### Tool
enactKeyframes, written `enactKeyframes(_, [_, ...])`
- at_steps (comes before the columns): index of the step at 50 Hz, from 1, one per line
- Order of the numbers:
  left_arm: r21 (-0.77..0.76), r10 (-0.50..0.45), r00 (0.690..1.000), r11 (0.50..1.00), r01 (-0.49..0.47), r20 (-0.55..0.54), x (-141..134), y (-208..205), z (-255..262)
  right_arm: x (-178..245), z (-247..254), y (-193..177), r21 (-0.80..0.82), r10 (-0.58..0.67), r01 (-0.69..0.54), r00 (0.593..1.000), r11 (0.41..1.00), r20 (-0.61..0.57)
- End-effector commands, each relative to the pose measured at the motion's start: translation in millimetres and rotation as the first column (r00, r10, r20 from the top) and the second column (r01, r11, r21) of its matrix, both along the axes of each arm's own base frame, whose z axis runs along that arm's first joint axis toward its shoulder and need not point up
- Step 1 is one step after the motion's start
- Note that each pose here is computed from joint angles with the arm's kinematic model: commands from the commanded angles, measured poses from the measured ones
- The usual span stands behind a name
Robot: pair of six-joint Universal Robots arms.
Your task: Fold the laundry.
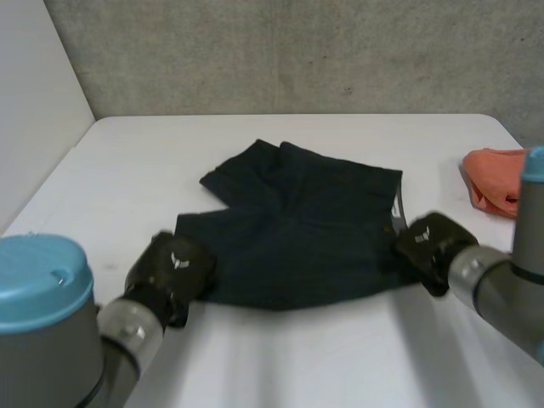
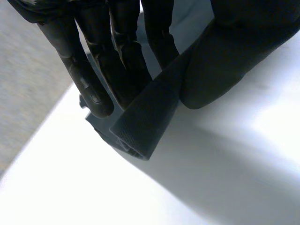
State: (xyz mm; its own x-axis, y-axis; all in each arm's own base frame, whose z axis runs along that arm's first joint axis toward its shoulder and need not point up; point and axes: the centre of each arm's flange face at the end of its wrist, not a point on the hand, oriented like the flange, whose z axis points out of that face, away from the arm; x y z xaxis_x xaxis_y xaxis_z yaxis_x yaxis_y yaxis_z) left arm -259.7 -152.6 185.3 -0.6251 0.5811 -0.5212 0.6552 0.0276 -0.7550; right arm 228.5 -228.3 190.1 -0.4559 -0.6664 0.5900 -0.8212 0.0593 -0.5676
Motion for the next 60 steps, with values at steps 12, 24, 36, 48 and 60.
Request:
enactKeyframes(12, [0.171,-0.155,0.98,0.976,0.132,0.128,24,81,-2,-40,9,84,0.165,0.097,-0.067,0.978,0.984,-0.184])
enactKeyframes(24, [-0.013,-0.111,0.992,0.994,0.112,0.064,-20,12,4,-35,4,36,0.028,0.012,-0.01,0.998,1.0,-0.065])
enactKeyframes(36, [-0.296,-0.097,0.986,0.954,0.053,-0.133,-109,-104,-13,-23,-9,-53,-0.181,-0.17,0.19,0.978,0.965,0.118])
enactKeyframes(48, [-0.423,-0.101,0.98,0.906,0.019,-0.171,-145,-168,-43,-15,-26,-121,-0.374,-0.225,0.306,0.943,0.875,0.245])
enactKeyframes(60, [-0.489,-0.155,0.965,0.872,0.032,-0.212,-166,-193,-70,-5,-55,-148,-0.379,-0.297,0.369,0.925,0.849,0.235])
